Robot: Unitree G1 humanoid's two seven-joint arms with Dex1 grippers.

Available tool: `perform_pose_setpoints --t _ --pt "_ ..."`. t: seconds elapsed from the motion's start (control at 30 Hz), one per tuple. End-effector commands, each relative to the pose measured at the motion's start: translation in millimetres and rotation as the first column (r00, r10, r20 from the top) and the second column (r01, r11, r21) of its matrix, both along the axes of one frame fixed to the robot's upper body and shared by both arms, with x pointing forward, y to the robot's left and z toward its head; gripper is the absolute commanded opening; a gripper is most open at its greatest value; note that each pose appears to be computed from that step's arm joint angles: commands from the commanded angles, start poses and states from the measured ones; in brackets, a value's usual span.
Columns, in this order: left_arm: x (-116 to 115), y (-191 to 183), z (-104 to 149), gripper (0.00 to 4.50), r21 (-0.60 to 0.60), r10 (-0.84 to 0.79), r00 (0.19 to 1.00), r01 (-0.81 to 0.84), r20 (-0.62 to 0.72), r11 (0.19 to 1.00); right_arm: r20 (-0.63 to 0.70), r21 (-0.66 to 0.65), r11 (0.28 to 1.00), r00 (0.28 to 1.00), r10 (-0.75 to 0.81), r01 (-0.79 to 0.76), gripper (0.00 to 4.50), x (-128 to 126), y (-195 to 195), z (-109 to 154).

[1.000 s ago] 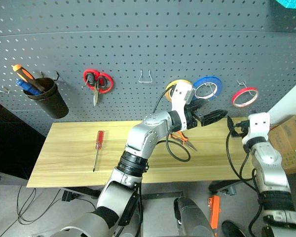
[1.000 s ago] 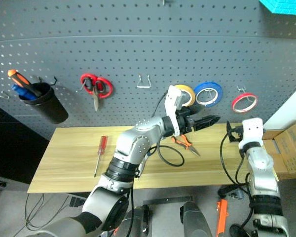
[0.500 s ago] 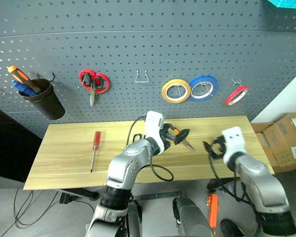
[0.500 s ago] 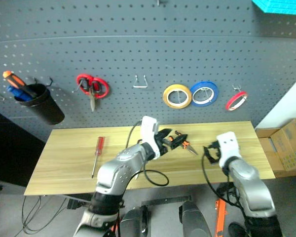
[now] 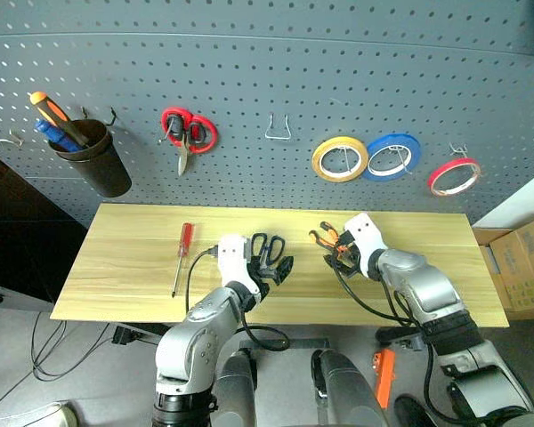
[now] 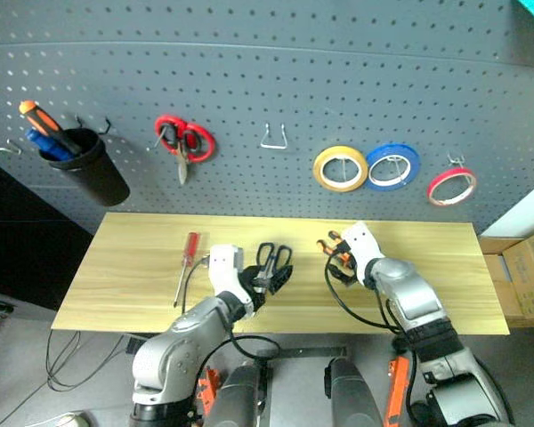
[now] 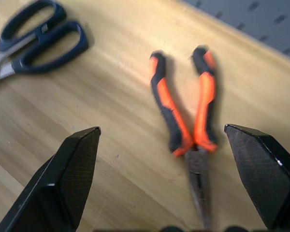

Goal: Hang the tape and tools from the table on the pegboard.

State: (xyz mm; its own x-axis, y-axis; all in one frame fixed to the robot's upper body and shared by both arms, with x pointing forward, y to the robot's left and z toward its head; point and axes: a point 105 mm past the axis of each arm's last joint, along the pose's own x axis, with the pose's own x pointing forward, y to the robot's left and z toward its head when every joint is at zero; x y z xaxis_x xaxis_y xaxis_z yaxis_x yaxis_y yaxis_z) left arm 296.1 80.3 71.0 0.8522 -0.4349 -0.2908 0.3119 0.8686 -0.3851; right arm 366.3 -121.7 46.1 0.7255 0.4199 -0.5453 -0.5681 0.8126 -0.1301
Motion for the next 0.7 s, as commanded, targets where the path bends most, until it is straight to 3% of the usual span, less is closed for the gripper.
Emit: perform_pose_setpoints --t 0.03,0.4,0.7 --pt "-3.5 -1.2 11.5 4.50 -0.017 -0.001 0.999 0.001 0.036 1.000 0.005 -0.027 0.999 1.000 0.021 -0.021 4.48 3.6 -1.7 -3.8" --pt "-2.8 -6.5 16.2 4.50 -0.022 -0.025 0.999 0.026 0.040 0.999 0.033 -0.097 0.994 0.998 0.045 -0.042 4.48 27.1 -12.1 -1.4" --pt "-5.7 -10.8 16.3 4.50 -0.031 -0.050 0.998 0.051 0.026 0.998 -0.037 -0.079 0.994 0.996 0.076 -0.079 4.48 27.4 -2.8 -8.2"
